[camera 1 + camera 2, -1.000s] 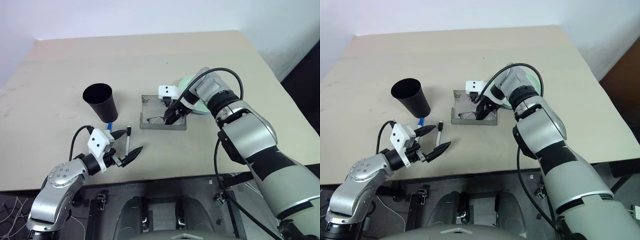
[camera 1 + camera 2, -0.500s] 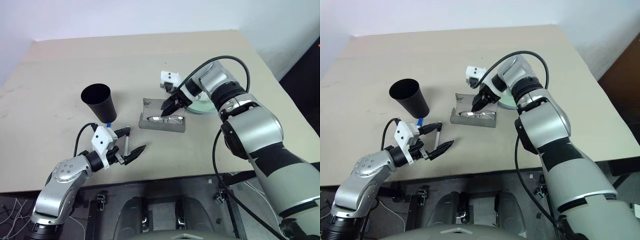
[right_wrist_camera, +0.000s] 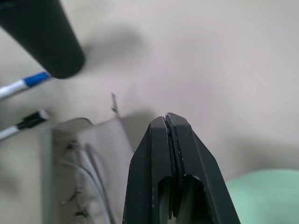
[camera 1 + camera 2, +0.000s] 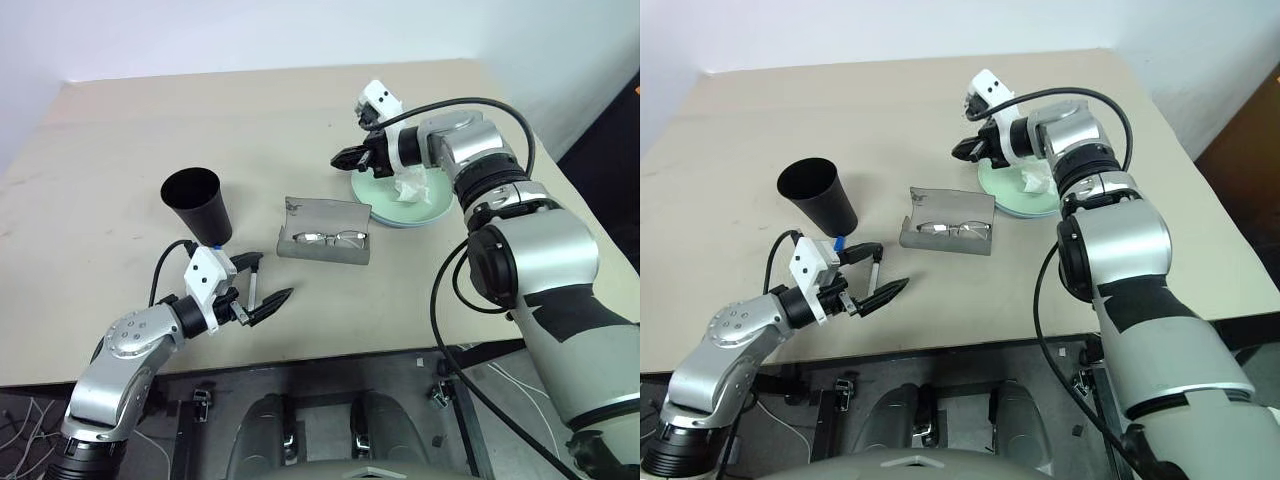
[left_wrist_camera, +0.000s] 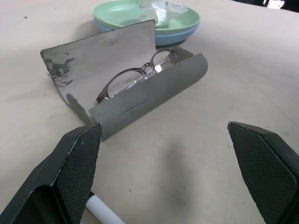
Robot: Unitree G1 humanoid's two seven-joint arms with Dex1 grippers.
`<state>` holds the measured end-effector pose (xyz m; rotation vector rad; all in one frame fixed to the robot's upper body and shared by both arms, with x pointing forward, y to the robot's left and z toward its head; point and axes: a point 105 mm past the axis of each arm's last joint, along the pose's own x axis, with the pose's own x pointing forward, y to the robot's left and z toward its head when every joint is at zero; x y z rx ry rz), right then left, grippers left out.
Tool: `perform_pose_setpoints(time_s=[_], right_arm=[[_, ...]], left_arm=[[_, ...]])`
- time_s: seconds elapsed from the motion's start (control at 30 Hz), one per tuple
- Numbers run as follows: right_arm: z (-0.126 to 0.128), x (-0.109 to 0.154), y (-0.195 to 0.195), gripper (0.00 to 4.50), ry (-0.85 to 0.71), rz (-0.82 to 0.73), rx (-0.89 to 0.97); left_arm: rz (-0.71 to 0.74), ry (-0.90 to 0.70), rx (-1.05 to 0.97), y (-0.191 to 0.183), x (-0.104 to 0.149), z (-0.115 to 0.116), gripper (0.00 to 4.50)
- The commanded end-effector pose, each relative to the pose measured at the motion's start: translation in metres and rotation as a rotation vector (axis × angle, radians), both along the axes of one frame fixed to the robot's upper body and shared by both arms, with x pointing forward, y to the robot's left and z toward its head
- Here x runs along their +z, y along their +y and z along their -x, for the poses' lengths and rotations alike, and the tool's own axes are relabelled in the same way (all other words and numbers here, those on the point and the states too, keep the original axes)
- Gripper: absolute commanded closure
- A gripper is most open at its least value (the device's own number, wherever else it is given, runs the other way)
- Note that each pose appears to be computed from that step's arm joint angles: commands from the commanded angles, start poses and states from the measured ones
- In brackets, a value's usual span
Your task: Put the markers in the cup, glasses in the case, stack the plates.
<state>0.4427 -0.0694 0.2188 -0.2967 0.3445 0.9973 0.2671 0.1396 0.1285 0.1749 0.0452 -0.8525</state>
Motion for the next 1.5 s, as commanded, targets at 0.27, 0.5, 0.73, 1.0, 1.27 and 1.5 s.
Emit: perform_pose_setpoints(time_s=[0.27,0.5,0.73,1.0,1.27,1.5], right_arm=[[-0.006,-0.033,0.008,4.47,-0.001,0.059,-0.083],[0.016,-0.040,0.017,4.47,0.116,0.110,0.115],[0.033,-0.051,0.013,4.47,0.223,0.172,0.238],[0.047,-0.057,0.021,4.47,0.268,0.141,0.326],[0.063,-0.088,0.018,4.47,0.249,0.159,0.386],[0.061,-0.084,0.014,4.47,0.197,0.096,0.347]], left_arm=[[0.016,-0.045,0.070,0.013,0.020,-0.005,0.00],[0.006,-0.048,0.078,0.011,0.023,-0.004,0.00],[-0.001,-0.044,0.091,0.014,0.024,-0.004,0.00],[-0.005,-0.043,0.102,0.021,0.022,-0.008,0.00],[0.015,-0.050,0.117,0.025,0.024,-0.012,0.00],[0.029,-0.044,0.120,0.023,0.028,-0.015,0.00]])
